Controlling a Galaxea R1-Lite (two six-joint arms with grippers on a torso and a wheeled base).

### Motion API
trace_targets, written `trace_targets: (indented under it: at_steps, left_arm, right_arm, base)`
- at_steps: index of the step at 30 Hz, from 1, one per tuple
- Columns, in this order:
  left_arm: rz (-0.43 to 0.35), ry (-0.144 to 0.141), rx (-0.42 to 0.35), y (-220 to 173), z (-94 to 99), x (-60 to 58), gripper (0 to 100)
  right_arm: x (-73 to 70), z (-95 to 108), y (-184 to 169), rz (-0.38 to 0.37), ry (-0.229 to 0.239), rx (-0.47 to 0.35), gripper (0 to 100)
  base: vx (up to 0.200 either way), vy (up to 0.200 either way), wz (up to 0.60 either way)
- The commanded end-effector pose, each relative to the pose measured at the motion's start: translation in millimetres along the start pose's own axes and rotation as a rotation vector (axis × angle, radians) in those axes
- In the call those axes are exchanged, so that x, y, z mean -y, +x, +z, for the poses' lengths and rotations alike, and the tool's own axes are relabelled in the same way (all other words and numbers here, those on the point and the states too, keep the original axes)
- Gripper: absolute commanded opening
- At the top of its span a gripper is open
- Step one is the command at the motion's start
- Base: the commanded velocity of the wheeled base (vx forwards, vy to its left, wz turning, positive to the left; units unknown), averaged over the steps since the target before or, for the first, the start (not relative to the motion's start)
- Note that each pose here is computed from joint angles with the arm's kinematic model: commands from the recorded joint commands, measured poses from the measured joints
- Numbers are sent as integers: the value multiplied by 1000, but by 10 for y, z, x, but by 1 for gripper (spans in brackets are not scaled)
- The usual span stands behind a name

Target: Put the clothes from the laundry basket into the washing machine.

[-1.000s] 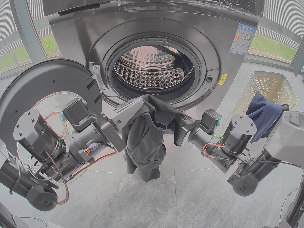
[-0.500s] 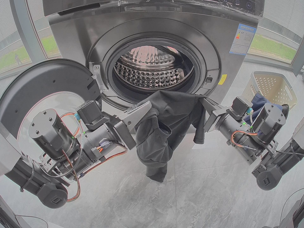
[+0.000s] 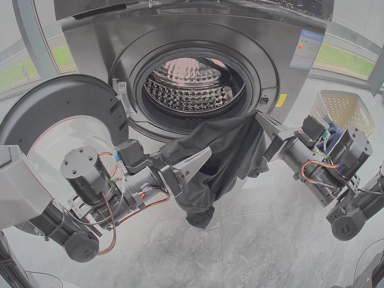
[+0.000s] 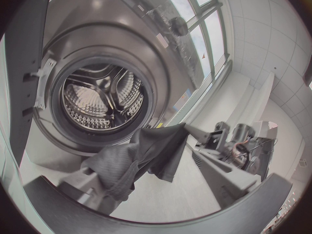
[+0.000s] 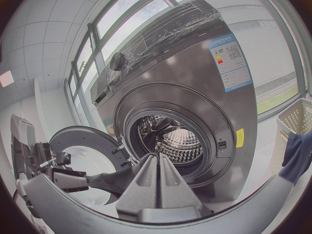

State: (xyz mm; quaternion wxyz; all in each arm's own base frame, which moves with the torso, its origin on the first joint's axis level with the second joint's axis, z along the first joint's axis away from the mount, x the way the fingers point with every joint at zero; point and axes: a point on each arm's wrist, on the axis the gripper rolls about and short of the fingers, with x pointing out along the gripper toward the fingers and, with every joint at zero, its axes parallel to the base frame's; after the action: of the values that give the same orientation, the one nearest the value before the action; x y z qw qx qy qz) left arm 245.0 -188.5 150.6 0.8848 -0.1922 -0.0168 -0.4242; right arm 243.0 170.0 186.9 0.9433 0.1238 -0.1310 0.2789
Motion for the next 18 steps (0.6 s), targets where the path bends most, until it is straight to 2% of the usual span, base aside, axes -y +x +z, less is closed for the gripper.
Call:
trace_targets:
  at_steps: [1,5,9,12,16,18]
  left_arm:
    - [68,-16,-96,77,-338,-240,100]
    - [90,-21,-143,98,-510,-327,100]
    - [111,-6,-178,98,-625,-408,100]
    - [121,6,-196,76,-670,-443,100]
    - [128,4,-210,60,-704,-458,100]
    - [142,5,-218,32,-714,-494,100]
  right_arm:
    - [-102,7,-9,36,28,1,0]
    - [-125,7,5,37,33,5,0]
    - [-139,9,26,35,36,12,0]
    - [-142,14,50,33,39,18,0]
    - [-142,31,75,31,40,26,0]
    - [-128,33,83,6,44,32,0]
  base:
    - [0,0,0]
    - [0,0,0]
    - [0,0,0]
    - [0,0,0]
    - [0,0,0]
    - [0,0,0]
